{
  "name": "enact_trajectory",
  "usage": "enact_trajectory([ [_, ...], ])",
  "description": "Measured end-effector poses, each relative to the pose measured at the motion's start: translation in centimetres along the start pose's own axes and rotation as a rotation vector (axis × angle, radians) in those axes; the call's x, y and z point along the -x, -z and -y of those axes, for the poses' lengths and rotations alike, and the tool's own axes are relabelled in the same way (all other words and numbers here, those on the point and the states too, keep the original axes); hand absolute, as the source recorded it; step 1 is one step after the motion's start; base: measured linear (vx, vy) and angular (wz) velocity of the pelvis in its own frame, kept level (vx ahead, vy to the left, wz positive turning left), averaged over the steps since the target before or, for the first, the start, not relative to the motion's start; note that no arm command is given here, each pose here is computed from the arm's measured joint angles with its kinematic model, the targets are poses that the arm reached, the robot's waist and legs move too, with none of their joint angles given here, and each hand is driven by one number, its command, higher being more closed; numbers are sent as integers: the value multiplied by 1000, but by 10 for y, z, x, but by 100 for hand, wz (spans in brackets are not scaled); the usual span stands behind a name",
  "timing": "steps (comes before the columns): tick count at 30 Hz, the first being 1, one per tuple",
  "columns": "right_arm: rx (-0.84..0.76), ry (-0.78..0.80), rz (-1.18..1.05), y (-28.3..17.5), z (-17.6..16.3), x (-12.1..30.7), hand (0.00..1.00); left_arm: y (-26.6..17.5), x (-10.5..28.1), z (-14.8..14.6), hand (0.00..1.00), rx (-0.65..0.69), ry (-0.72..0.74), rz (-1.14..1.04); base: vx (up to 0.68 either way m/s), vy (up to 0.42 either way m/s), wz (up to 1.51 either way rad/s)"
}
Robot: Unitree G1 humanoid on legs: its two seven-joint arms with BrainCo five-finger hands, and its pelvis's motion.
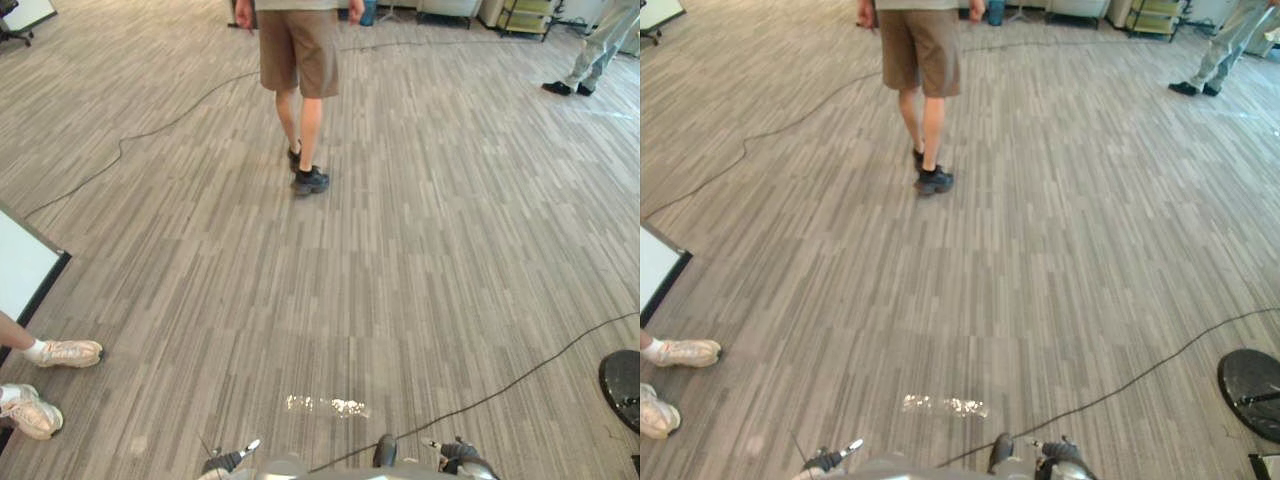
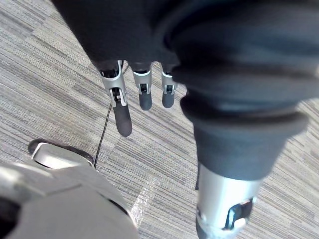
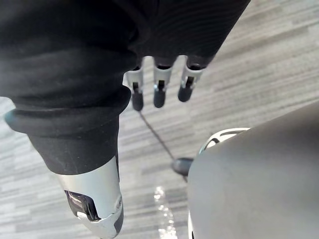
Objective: Organize washtable
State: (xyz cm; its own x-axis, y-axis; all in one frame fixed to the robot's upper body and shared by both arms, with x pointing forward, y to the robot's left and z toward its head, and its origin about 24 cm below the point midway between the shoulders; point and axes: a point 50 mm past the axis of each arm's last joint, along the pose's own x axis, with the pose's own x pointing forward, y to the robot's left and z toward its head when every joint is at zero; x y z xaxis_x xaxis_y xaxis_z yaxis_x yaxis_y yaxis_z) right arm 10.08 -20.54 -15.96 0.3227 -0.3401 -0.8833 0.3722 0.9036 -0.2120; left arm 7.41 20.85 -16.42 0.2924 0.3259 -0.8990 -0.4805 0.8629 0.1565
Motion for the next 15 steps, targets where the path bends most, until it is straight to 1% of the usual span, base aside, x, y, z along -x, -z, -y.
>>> enact_trajectory([
  [3,13,-32,19,-6,-12,1,0,0,0,-4,0,-3,-8,1,12,61,-36],
  [4,27,-46,19,-2,-16,3,0,-2,0,5,0,-13,16,8,-37,-2,-5],
  [10,25,-42,25,-3,-14,3,0,-1,0,4,0,-12,13,6,-49,-26,-16],
  [15,18,-29,6,4,-10,3,0,-1,0,2,0,-15,7,3,42,-24,-4],
])
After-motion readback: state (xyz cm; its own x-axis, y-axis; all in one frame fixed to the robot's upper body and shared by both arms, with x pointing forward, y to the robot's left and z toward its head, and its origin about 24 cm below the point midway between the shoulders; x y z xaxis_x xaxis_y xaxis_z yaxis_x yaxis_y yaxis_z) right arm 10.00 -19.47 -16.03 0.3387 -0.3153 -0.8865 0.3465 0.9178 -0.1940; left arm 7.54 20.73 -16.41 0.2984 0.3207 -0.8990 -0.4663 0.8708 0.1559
